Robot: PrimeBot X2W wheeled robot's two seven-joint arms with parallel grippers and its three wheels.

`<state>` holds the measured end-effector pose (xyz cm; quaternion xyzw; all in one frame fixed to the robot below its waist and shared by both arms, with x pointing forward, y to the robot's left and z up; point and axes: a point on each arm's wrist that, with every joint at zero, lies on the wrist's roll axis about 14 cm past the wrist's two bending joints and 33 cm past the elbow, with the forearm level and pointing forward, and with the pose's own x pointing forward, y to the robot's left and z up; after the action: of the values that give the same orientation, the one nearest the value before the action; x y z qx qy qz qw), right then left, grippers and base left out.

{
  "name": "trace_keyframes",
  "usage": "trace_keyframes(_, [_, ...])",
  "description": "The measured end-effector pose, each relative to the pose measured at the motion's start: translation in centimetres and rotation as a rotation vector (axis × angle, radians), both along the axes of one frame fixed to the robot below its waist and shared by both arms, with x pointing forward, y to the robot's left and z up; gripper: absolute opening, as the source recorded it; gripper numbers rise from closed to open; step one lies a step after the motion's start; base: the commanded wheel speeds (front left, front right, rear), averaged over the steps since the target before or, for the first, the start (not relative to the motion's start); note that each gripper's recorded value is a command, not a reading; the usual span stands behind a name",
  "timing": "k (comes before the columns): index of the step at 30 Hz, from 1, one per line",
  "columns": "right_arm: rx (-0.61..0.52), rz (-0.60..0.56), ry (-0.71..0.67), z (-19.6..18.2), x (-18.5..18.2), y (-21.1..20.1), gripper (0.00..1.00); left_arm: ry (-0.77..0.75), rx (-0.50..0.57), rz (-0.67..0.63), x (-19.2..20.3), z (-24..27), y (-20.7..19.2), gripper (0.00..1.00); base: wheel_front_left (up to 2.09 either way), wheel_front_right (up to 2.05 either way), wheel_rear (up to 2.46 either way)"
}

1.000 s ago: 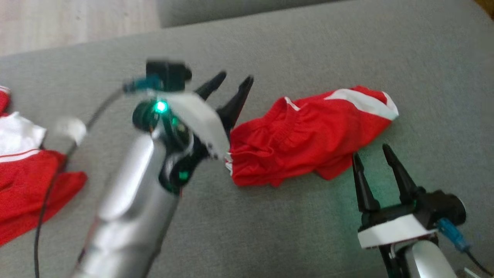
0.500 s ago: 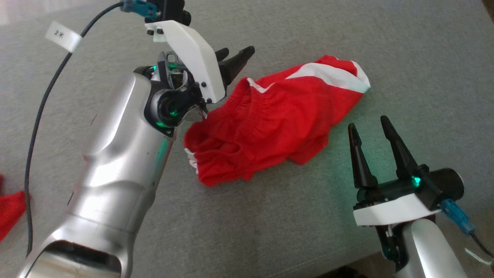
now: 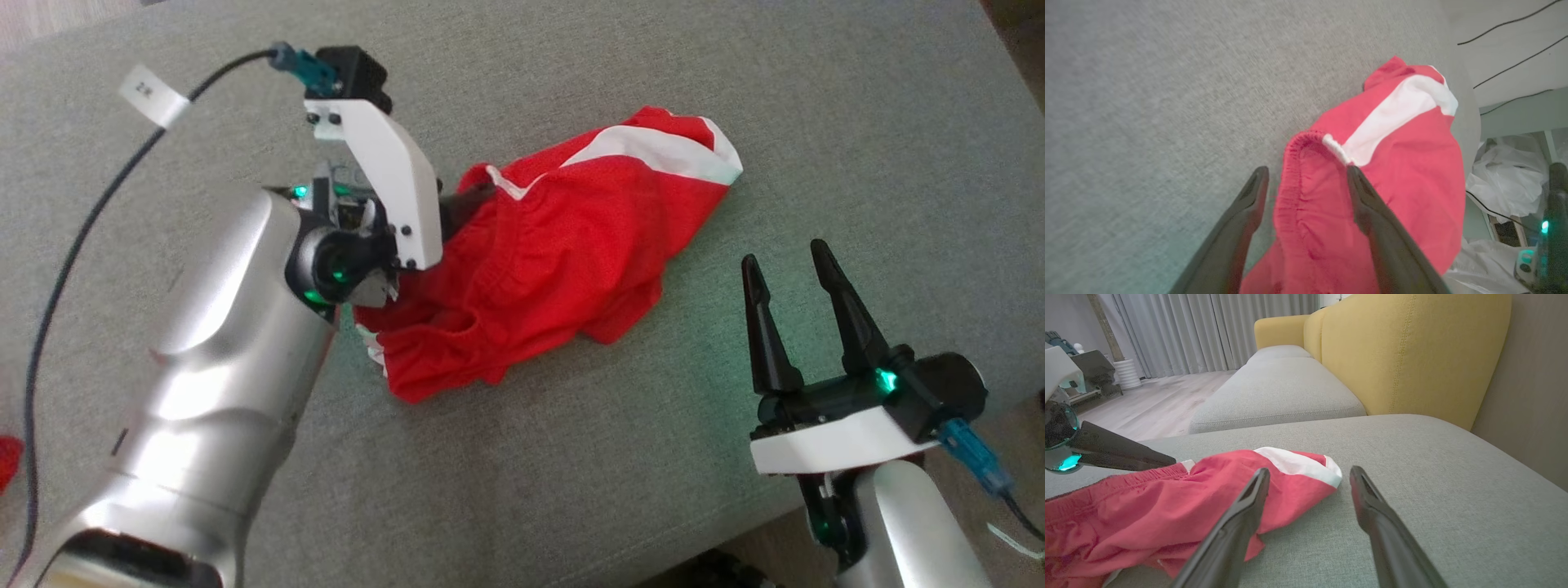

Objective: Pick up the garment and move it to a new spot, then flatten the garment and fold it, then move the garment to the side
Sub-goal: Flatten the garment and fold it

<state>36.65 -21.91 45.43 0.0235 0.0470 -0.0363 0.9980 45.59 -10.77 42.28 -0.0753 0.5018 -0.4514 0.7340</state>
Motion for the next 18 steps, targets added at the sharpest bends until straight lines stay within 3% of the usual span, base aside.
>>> trace_keyframes(7, [0.008,0.003,0.021,-0.8,0.2,0.1,1.0,0.037,-0.03,-0.02,-0.9,-0.4,-0.8,1.0,0.0,0.0,0.0])
trace_keyframes(18, [0.012,-0.007,0.035,-1.2,0.0,-0.1,1.0,-0.011,-0.119,0.042,1.6,2.3,-2.2,1.0,0.0,0.0,0.0])
